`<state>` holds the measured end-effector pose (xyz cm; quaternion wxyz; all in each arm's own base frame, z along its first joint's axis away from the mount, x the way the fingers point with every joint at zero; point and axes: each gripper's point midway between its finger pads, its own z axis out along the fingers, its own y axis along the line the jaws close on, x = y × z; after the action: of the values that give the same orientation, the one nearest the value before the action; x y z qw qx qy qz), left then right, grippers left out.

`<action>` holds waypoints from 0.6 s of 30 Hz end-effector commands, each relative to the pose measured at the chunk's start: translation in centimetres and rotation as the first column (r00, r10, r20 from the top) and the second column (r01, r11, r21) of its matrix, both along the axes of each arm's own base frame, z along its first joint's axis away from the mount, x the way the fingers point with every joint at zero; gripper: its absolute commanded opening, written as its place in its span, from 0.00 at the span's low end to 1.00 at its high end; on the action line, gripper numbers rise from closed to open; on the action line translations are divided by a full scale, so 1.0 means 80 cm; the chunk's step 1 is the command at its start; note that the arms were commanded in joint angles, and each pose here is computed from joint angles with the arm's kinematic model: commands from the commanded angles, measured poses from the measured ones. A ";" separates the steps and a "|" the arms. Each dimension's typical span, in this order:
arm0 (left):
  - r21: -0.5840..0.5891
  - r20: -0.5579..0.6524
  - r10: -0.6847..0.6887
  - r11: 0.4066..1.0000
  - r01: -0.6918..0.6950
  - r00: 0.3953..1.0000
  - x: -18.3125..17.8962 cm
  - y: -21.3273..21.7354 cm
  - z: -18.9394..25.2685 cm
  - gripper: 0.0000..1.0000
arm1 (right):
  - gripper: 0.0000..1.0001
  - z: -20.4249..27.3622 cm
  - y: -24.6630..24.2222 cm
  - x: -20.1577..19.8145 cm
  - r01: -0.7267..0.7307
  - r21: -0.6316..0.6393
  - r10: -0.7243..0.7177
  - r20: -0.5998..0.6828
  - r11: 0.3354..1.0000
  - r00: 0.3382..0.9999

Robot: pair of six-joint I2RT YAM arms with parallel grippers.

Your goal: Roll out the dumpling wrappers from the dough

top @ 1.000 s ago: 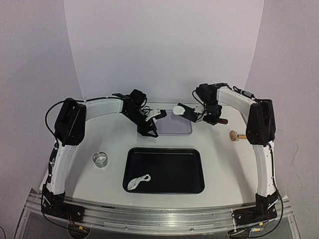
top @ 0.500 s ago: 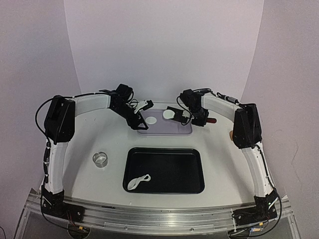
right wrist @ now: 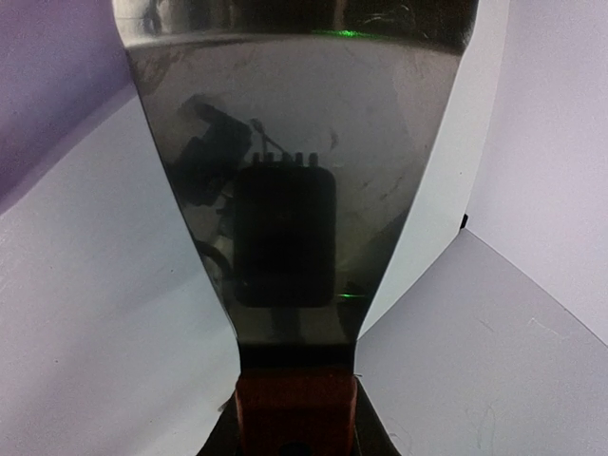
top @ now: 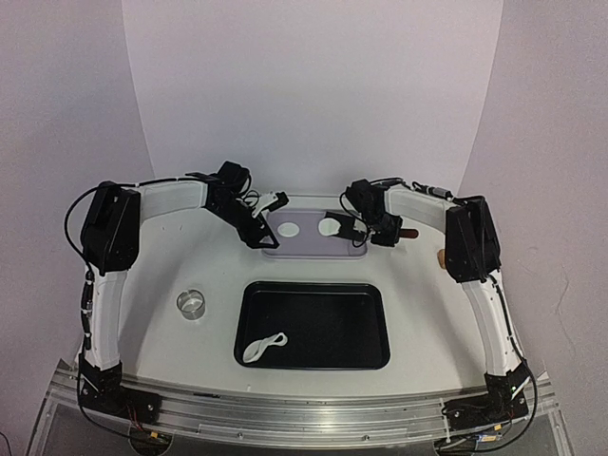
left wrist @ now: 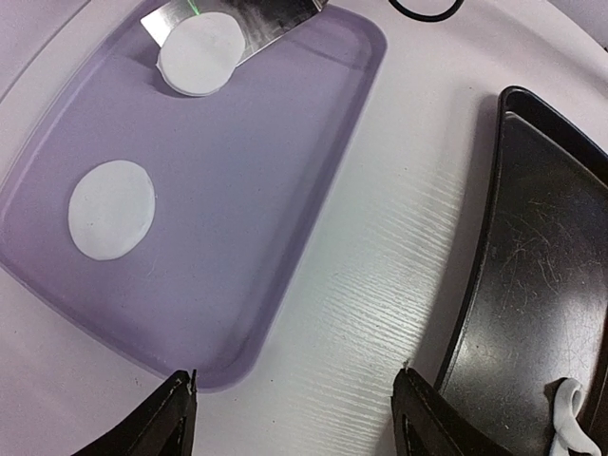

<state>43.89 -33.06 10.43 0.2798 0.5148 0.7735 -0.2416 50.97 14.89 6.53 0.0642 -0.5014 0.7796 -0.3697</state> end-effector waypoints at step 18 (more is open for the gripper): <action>-0.067 0.057 -0.017 0.998 0.021 0.998 0.000 0.006 0.048 0.71 | 0.00 0.085 -0.013 0.043 -0.162 -0.330 0.231 0.182 0.930 0.956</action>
<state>44.18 -32.53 10.72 0.2837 0.5104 0.7738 -0.2455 53.34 13.65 9.73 0.0980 -0.5364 0.6824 -0.4869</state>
